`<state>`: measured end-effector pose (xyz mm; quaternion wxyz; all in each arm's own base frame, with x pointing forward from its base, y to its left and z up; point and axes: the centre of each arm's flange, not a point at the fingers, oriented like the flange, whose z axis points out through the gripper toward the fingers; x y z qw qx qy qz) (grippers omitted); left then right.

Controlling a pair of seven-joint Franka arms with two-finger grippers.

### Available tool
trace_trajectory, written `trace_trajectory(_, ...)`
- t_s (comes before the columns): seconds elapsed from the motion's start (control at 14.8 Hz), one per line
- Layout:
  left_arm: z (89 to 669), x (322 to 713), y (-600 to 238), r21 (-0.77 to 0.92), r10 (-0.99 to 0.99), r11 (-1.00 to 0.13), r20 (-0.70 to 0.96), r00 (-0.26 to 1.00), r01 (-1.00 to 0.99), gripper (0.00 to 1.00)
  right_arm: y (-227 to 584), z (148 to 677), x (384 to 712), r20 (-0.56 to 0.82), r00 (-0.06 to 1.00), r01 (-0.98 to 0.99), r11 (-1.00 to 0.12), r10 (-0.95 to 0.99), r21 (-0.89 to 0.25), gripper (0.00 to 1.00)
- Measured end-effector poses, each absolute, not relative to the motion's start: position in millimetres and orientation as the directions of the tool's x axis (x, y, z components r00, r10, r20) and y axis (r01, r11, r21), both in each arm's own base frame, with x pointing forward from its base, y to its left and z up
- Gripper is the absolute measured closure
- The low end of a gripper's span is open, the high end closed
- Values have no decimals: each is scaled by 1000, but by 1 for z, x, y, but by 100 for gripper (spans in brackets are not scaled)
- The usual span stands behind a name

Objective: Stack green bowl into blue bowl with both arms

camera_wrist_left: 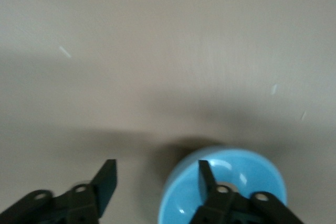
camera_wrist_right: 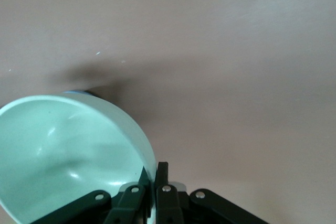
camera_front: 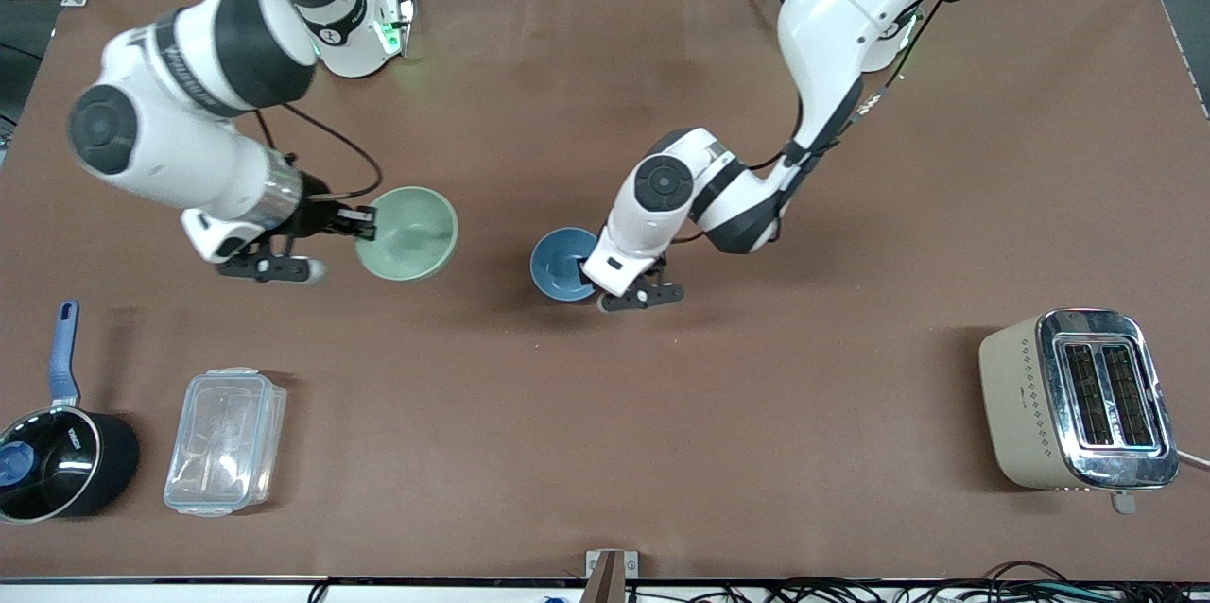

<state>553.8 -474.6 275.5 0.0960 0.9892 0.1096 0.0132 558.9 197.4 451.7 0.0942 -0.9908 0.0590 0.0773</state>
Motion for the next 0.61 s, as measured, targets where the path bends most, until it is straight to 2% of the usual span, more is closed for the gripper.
trace_trajectory(0.14,336,586,-426,162,274,-951,39,961,265,4,231,441,550,-161,981,-136,-976,-109,-170,96)
trace_trajectory(0.2,367,597,-398,128,282,-954,69,957,272,0,251,433,546,-158,982,-134,-977,-107,-167,96)
trace_trajectory(0.41,449,616,-318,18,244,-970,152,958,244,0,315,398,530,-145,984,-129,-979,-106,-158,96)
trace_trajectory(0.61,505,624,-238,-52,180,-980,162,970,191,0,352,354,520,-136,987,-103,-984,-83,-148,96)
